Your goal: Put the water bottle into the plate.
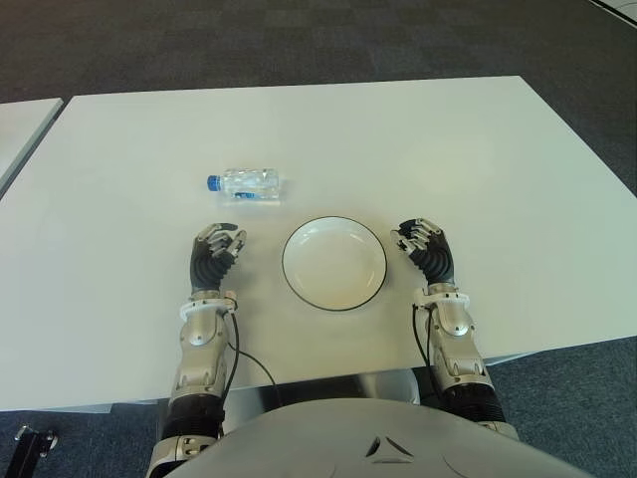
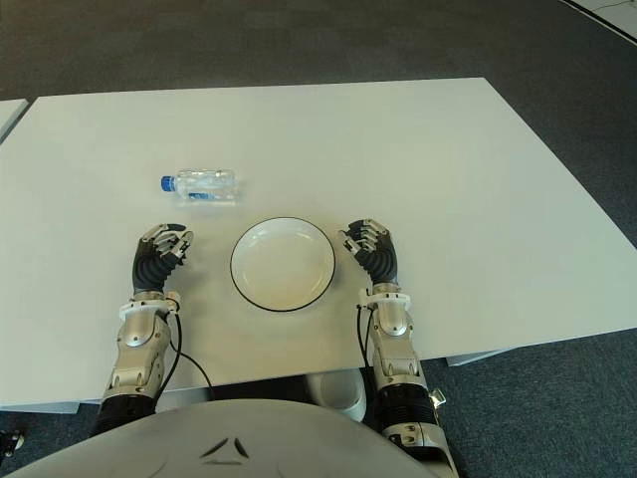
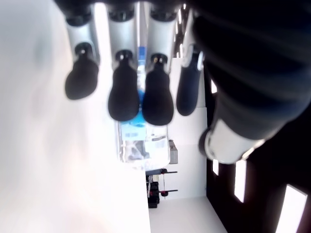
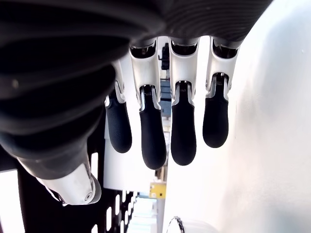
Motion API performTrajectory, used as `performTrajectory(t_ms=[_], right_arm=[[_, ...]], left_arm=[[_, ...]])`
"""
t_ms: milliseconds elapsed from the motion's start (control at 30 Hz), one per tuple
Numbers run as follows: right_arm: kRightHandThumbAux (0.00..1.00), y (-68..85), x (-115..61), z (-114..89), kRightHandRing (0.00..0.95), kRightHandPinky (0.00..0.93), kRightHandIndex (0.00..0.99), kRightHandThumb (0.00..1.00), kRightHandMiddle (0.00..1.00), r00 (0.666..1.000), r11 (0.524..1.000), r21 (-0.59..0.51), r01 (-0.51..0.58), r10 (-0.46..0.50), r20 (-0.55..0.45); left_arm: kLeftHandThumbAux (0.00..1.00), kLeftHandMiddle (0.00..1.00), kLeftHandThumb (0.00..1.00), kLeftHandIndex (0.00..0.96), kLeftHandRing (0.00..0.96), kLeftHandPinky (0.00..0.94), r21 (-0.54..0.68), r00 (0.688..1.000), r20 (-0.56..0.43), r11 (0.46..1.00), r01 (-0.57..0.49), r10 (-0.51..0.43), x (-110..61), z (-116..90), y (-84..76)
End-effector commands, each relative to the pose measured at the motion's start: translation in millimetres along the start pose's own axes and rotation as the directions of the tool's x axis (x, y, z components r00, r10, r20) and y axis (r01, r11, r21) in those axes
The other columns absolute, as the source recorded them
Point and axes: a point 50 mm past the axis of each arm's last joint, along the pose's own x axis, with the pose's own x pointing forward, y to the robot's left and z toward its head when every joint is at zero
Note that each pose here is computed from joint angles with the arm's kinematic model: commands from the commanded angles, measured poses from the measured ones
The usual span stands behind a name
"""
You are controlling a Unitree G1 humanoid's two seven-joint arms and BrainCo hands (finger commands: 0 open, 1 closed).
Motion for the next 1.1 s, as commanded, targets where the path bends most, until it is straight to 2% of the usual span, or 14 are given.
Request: performTrajectory(t_ms=[33,167,333,567,733,867,900,967,1033,1067,1100], right_arm=[[0.728,0.5,-2.6,-5.2,0.532,0.529,0.429,0.706,0.534,0.999,1.000,0.007,0.001,-0.001,-0.033],[0.728,1.0,-2.2,-5.7,0.530,0.524,0.429,0.705,0.535,0.999,1.000,0.006,0.000,0.000,-0.034],[0.729,1.1,-2.3,-5.9,0.529,0.524,0.428,0.704,0.535,0.999,1.000,0.006,-0.001,0.002,-0.033],[0.728,0.9,-2.8,-6.1,0.532,0.528,0.429,0.704,0.539,0.999,1.000,0.008,0.001,0.000,-0.034],[0.728,0.6,-3.3,-6.2,0.528,0.521,0.429,0.704,0.535,0.999,1.000,0.007,0.004,-0.003,-0.035],[0.728,0.2,-3.7,-6.4,0.524,0.515,0.429,0.704,0.530,0.999,1.000,0.007,0.006,-0.005,-0.037],[0.728,0.0,-3.8,-6.5,0.524,0.514,0.429,0.704,0.529,0.999,1.000,0.006,0.006,-0.006,-0.038],[0.728,-0.4,-3.8,-6.6,0.523,0.514,0.429,0.703,0.527,0.999,1.000,0.006,0.006,-0.006,-0.040],[0.728,-0.7,-3.8,-6.7,0.522,0.514,0.429,0.703,0.526,0.999,1.000,0.005,0.006,-0.006,-0.041],[0.729,-0.8,-3.8,-6.8,0.522,0.515,0.429,0.702,0.526,0.999,1.000,0.004,0.006,-0.006,-0.041],[0.729,-0.9,-3.7,-6.8,0.522,0.516,0.429,0.702,0.525,0.999,1.000,0.003,0.007,-0.007,-0.041]], left_arm=[[0.716,0.746,0.705,0.435,0.736,0.742,0.070,0.998,0.062,0.997,-0.018,0.014,6.0,13.1,-1.6],[0.717,0.742,0.704,0.434,0.732,0.721,0.146,0.990,0.143,0.988,-0.041,0.020,11.7,27.5,-1.1],[0.718,0.734,0.703,0.433,0.719,0.691,0.229,0.975,0.223,0.972,-0.055,0.003,14.5,34.7,-0.3],[0.720,0.712,0.704,0.431,0.699,0.667,0.474,0.928,0.370,0.868,-0.149,-0.043,28.2,43.6,4.6],[0.720,0.702,0.706,0.430,0.695,0.672,0.583,0.902,0.425,0.787,-0.203,-0.081,35.6,48.1,5.4],[0.720,0.696,0.706,0.429,0.695,0.676,0.641,0.893,0.437,0.734,-0.224,-0.109,41.1,52.6,5.6],[0.719,0.695,0.706,0.429,0.695,0.677,0.668,0.890,0.439,0.707,-0.231,-0.124,43.9,55.5,5.7],[0.695,0.587,0.781,0.410,0.629,0.616,0.704,0.884,0.443,0.668,-0.240,-0.149,47.8,60.3,5.7],[0.687,0.544,0.806,0.404,0.595,0.585,0.724,0.881,0.442,0.646,-0.242,-0.165,49.9,62.8,5.6],[0.683,0.511,0.816,0.413,0.533,0.537,0.732,0.880,0.442,0.637,-0.242,-0.173,50.8,63.7,5.5],[0.682,0.499,0.819,0.417,0.511,0.520,0.745,0.879,0.439,0.622,-0.240,-0.187,52.4,64.9,5.6]])
